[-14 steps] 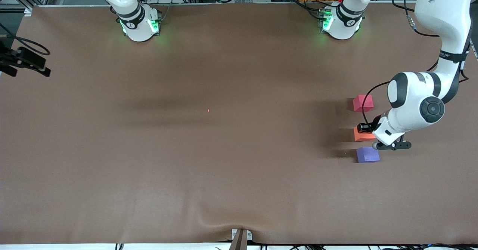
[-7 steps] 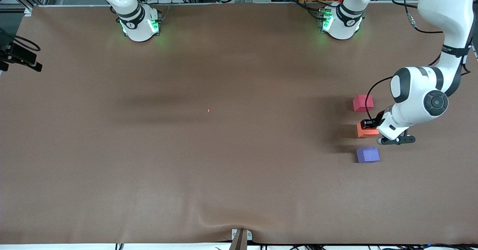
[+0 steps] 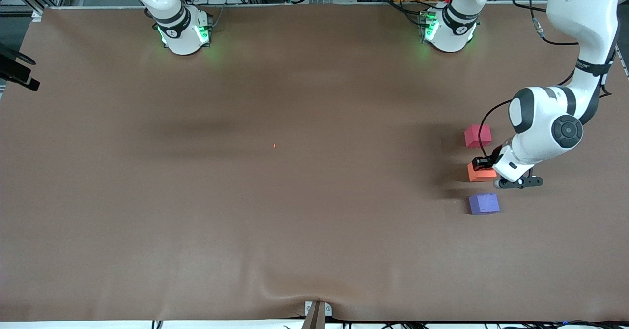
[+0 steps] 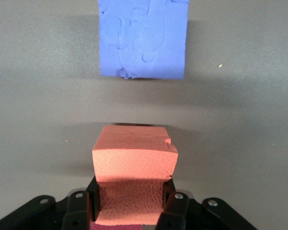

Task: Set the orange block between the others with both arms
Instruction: 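Lower the orange cube onto the table between the pink and purple cubes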

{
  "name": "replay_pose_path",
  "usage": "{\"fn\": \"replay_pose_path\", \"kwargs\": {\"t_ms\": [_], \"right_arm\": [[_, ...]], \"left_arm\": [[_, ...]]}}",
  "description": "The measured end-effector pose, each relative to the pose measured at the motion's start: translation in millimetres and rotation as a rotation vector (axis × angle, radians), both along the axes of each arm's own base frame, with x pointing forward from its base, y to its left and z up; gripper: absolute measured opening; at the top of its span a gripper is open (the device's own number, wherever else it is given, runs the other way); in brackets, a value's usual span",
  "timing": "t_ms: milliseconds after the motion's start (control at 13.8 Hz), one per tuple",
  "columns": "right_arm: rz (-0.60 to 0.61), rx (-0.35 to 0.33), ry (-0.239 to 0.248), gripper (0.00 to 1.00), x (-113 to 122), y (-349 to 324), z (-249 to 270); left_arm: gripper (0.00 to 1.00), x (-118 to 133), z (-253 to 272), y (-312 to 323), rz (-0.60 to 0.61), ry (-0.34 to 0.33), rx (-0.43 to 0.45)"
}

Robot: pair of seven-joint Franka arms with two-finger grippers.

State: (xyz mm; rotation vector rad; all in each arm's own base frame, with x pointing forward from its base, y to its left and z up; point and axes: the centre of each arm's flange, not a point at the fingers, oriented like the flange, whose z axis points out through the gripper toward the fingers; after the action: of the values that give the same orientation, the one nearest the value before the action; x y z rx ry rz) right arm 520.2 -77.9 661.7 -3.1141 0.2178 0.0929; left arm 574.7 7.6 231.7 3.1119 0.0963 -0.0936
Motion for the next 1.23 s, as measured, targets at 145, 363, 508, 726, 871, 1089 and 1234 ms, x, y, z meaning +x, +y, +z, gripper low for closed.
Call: {"fn": "replay_pose_path", "kwargs": {"t_ms": [145, 363, 508, 726, 871, 1089, 1234], "right_arm": [[0.011, -0.001, 0.0, 1.0, 1.5, 10.5, 0.0], [0.004, -0.002, 0.0, 1.0, 2.1, 15.3, 0.0], [0.002, -0.002, 0.001, 1.0, 2.0, 14.8, -0.3], [0.003, 0.0, 0.007, 1.0, 2.9, 15.1, -2.8], [0.003, 0.001, 0.009, 1.0, 3.1, 15.3, -3.3], [0.007, 0.002, 0.024, 1.0, 2.1, 17.8, -5.0], [0.008, 0.002, 0.027, 1.0, 2.9, 17.8, -6.5]], "left_arm": [[0.51, 0.0, -2.8, -0.6, -0.001, 0.0, -0.001], [0.51, -0.7, -7.2, -1.2, -0.001, 0.006, -0.003], [0.51, -1.1, -9.6, -1.4, -0.002, 0.009, -0.003], [0.51, -1.3, -10.5, -1.9, -0.017, 0.01, -0.005], [0.51, -1.3, -10.5, -1.9, -0.028, 0.01, -0.005], [0.51, -1.4, -10.9, -1.9, -0.028, 0.01, -0.006], [0.51, -1.7, -12.2, -2.0, -0.028, 0.013, -0.006]]}}
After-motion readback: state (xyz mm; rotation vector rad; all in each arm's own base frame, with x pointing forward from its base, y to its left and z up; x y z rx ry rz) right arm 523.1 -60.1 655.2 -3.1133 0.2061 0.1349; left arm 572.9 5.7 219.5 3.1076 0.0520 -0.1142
